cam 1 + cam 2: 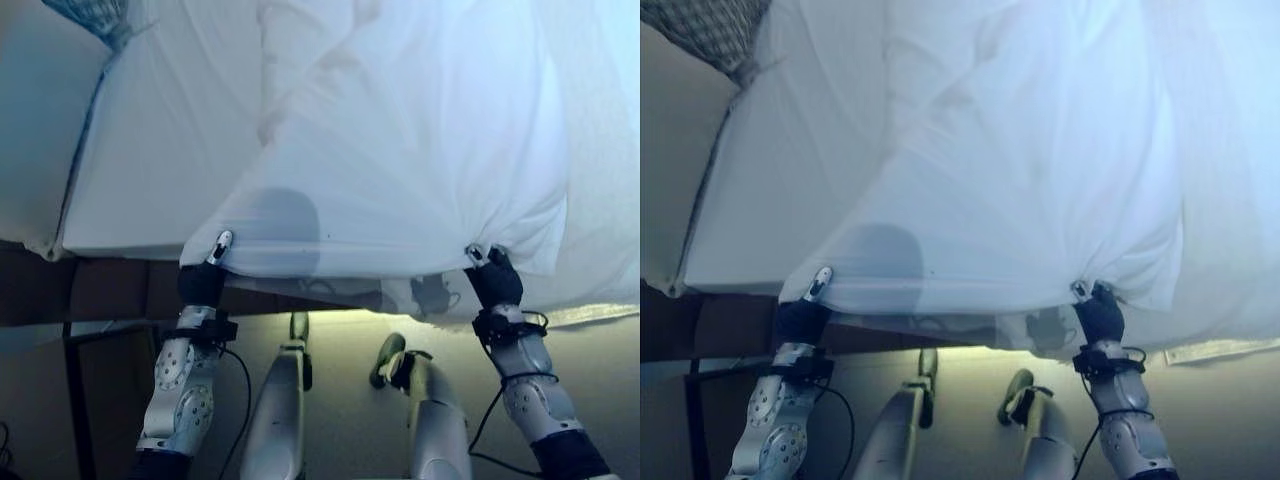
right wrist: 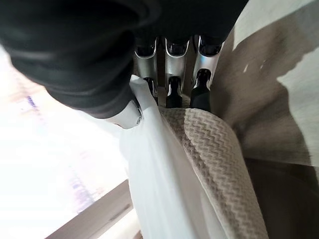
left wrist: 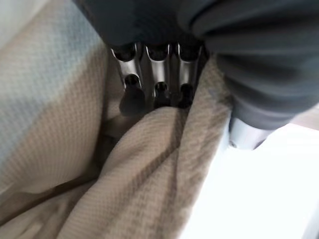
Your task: Make the bed
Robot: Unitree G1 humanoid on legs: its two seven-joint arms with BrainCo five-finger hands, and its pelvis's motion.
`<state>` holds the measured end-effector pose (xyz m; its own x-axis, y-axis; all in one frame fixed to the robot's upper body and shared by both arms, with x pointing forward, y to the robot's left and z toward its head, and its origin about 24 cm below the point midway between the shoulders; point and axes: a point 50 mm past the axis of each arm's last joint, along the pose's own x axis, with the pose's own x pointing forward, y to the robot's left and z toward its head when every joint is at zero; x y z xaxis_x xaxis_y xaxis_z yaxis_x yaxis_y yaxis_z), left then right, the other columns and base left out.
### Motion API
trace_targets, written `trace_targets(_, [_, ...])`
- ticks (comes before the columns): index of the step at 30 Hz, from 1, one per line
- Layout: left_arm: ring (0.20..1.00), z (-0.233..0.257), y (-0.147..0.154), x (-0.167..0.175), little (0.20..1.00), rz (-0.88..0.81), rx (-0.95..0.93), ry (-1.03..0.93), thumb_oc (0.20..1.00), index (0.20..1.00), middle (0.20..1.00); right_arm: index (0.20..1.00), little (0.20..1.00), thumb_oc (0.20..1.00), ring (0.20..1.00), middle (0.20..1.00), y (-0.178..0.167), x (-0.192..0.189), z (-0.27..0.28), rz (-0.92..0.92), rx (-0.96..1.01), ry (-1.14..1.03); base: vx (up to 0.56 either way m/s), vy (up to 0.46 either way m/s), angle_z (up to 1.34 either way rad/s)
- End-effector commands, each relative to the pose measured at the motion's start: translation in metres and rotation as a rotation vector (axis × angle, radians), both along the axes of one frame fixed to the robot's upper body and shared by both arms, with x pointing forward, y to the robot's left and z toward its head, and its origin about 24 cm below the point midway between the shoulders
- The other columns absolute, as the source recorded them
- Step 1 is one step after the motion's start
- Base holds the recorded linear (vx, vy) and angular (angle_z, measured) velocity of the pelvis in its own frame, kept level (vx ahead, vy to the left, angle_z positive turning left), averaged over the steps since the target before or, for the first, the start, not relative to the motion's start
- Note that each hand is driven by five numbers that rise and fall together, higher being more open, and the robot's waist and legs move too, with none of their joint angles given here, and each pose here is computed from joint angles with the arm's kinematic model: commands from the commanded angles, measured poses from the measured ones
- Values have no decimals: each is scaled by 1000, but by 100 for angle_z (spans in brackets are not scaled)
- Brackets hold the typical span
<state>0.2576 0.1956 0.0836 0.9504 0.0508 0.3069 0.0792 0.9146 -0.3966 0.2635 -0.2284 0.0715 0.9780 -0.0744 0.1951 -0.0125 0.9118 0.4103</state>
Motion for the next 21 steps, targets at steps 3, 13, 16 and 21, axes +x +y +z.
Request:
trace_targets(3, [200,17,70,-21,200,324,-16,-91,200,200,200,200,200,200,200,200,-33,-32,-50,-223,36,199,-80,62,33])
trace_targets(13, [200,-44,48,-28,200,156,174,245,200,200,200,200,200,200,200,200,-29,-41,-93,-272,19,414,-52,6,10])
trace_targets(16, [200,-59,46,-30,200,141,181,316,200,200,200,200,200,200,200,200,-37,-46,-101,-315,-32,473,-4,-12,-1])
trace_targets(21, [200,-69,45,-33,200,140,248,372,200,200,200,200,200,200,200,200,-50,-51,-107,-438,-91,535,-12,-45,-2])
